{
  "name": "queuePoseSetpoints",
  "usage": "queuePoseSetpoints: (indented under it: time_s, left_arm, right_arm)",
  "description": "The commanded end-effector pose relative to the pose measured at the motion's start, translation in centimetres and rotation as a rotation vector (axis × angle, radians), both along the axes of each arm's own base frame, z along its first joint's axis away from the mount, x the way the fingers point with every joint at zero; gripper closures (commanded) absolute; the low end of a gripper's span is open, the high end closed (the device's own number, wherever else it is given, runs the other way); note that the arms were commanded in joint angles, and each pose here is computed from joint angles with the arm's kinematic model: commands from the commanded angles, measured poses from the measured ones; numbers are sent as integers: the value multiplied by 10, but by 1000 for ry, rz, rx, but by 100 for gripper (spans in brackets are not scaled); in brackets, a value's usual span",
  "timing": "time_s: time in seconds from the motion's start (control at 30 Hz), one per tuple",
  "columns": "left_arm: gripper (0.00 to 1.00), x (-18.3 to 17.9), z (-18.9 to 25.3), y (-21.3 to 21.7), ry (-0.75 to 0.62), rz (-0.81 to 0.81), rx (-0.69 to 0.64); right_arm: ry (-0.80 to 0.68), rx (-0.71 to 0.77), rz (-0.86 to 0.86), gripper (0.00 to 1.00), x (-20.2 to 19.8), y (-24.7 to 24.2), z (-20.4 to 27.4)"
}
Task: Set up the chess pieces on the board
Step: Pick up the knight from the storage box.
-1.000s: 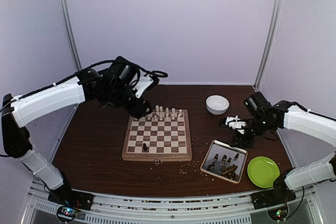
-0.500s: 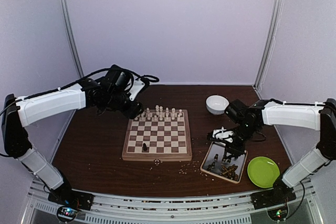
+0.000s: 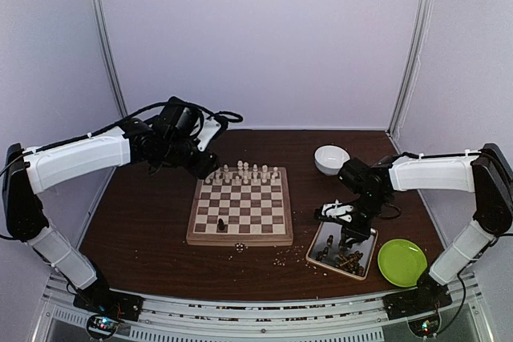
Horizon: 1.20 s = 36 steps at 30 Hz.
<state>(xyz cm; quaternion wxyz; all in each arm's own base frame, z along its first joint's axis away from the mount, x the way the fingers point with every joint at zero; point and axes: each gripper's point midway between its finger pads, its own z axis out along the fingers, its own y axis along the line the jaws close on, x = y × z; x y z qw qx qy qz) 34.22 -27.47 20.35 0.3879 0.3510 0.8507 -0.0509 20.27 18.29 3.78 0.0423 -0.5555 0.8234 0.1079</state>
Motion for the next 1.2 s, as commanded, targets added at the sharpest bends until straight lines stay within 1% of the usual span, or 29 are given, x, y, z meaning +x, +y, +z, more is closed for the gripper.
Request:
queuePoseSetpoints:
  time_s: [0.0, 0.1, 0.27, 0.33, 0.47, 0.67, 1.0, 1.17]
  left_arm:
    - [45, 6, 11, -7, -25, -5, -17]
    - [45, 6, 9, -7, -23, -5, -14]
    - [45, 5, 9, -9, -14, -18, -19]
    - [45, 5, 8, -10, -11, -23, -20]
    - [45, 4, 7, -12, -1, -30, -23]
    - [45, 3, 5, -14, 6, -38, -26]
    - [45, 2, 4, -15, 16, -45, -26]
    - [46, 1, 6, -16, 17, -48, -29]
  right_arm:
    - [-37, 4, -13, 79, 12, 5, 6]
    - [-38, 9, -15, 85, 12, 6, 6]
    - [-31, 4, -13, 97, 12, 6, 5]
    - [-43, 8, -16, 100, 14, 6, 7]
    - [-80, 9, -37, 100, 23, 5, 11]
    - [-127, -33, -71, 100, 36, -3, 9]
    - [-170, 43, -90, 100, 44, 1, 44]
    - [-149, 44, -74, 100, 43, 3, 45]
